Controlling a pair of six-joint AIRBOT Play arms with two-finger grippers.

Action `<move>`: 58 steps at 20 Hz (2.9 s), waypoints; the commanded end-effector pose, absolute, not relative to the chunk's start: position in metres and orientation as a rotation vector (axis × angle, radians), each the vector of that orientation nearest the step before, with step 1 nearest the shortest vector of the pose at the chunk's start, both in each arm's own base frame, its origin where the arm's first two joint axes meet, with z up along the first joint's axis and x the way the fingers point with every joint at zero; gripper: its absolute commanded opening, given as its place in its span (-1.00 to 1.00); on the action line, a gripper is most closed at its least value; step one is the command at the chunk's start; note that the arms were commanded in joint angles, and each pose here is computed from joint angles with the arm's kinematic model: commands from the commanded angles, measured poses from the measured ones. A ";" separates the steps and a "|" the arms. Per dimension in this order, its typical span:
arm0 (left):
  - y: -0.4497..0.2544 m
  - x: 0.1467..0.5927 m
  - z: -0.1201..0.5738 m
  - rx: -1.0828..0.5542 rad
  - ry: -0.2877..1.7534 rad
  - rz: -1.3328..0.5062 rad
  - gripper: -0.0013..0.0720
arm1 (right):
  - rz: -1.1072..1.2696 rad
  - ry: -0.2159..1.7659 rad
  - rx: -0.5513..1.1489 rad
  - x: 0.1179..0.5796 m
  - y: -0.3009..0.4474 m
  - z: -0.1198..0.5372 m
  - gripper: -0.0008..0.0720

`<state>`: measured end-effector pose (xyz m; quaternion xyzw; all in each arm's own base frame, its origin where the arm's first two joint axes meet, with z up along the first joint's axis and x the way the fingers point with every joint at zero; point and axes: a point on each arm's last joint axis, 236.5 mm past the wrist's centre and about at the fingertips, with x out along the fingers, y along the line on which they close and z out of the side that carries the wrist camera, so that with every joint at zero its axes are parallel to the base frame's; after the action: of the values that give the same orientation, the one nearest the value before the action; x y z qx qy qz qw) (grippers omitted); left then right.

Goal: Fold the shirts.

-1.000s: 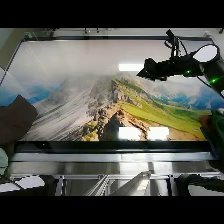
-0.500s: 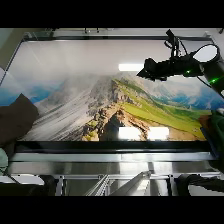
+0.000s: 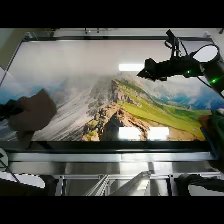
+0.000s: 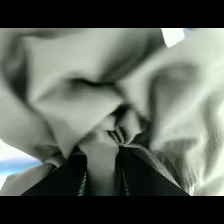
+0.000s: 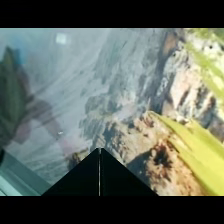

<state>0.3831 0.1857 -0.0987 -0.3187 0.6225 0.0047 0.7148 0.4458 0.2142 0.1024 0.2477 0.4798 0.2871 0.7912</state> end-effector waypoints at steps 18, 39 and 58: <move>-0.296 0.413 0.082 -0.079 1.270 -1.041 1.00 | 0.609 1.014 0.537 0.450 0.213 0.104 -0.92; -0.211 0.323 -0.079 -0.675 1.671 -0.697 0.96 | 0.415 1.571 0.564 0.352 0.126 -0.094 0.90; -0.201 0.303 0.366 -0.233 0.614 -0.972 -0.90 | 0.761 -0.068 0.442 0.320 0.096 0.407 -0.92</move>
<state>0.3535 -0.2230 0.2502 -0.1352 0.4264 -0.4709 0.7604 0.3777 0.1273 0.2911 0.2835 0.1622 0.4262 0.8436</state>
